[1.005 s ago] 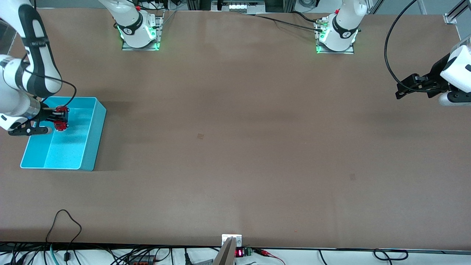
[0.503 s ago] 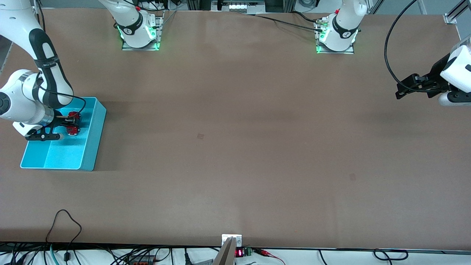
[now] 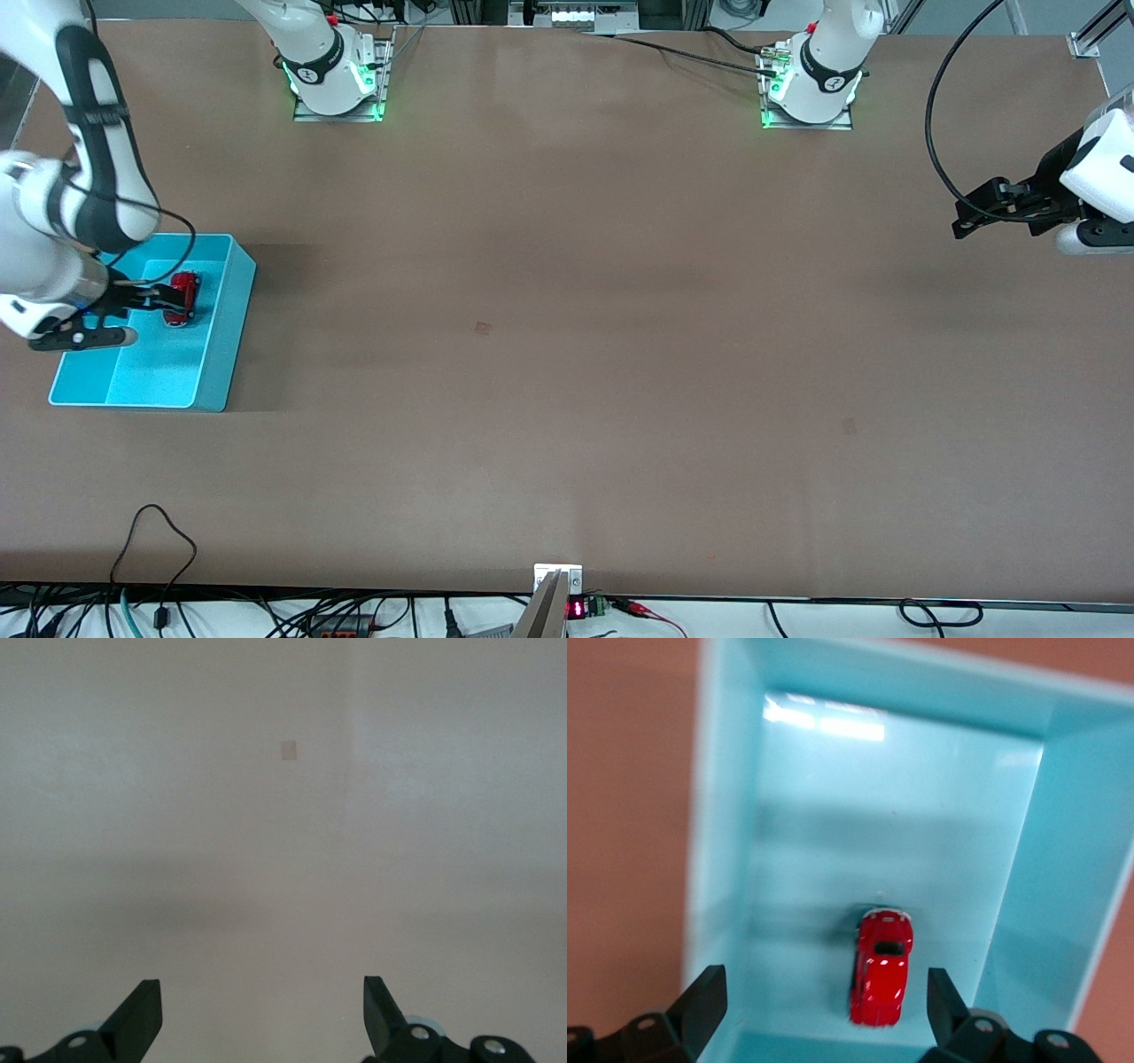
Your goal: Wind red beetle toy and store in blue box
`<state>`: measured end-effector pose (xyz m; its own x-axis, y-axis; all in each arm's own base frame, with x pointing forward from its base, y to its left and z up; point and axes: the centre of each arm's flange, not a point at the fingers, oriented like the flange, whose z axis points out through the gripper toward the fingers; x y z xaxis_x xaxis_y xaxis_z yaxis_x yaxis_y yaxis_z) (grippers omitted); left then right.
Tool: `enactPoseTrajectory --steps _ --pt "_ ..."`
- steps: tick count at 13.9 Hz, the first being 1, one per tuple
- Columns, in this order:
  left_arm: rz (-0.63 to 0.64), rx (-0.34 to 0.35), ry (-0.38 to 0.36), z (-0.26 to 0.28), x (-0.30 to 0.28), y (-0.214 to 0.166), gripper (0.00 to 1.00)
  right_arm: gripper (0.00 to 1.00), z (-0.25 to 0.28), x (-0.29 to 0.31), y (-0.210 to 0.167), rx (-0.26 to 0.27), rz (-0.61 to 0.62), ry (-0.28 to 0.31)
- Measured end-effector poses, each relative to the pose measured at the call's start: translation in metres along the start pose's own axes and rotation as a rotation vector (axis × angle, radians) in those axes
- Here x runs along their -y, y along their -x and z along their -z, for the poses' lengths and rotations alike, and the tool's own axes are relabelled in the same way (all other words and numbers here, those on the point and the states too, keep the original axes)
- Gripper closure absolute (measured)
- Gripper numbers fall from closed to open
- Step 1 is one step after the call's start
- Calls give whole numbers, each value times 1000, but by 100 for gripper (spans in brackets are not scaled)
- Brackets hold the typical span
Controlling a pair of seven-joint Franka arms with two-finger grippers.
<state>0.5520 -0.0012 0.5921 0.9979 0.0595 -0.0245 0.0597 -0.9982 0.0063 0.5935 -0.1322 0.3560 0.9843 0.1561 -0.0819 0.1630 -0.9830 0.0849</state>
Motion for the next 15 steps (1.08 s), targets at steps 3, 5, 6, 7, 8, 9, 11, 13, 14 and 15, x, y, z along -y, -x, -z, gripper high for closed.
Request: enactPoseTrajectory --steps 3,5,6,7,8,9,11,13,14,15 --pt "-1 25 -2 -1 0 3 0 0 137 57 1 -19 74 -17" --pt "-11 27 -2 0 -1 4 0 0 205 86 15 -9 54 -29" --pt "-29 26 -1 0 -1 5 0 0 230 93 21 -9 48 -32" --pt "-60 25 -1 1 -1 5 0 0 247 97 25 -16 49 -32" --pt "-89 24 0 1 -1 5 0 0 257 101 27 -26 51 -30" --pt "-102 22 2 2 -1 6 0 0 262 103 27 -32 53 -28" --pt "-111 16 4 6 -6 7 0 0 261 104 25 -30 52 -29" --pt "-77 15 5 7 -9 8 0 0 258 104 24 -25 48 -30" --pt "-56 17 4 7 -9 9 0 0 257 104 24 -23 41 -30" --pt "-40 18 4 7 -9 9 0 0 257 104 24 -23 36 -31"
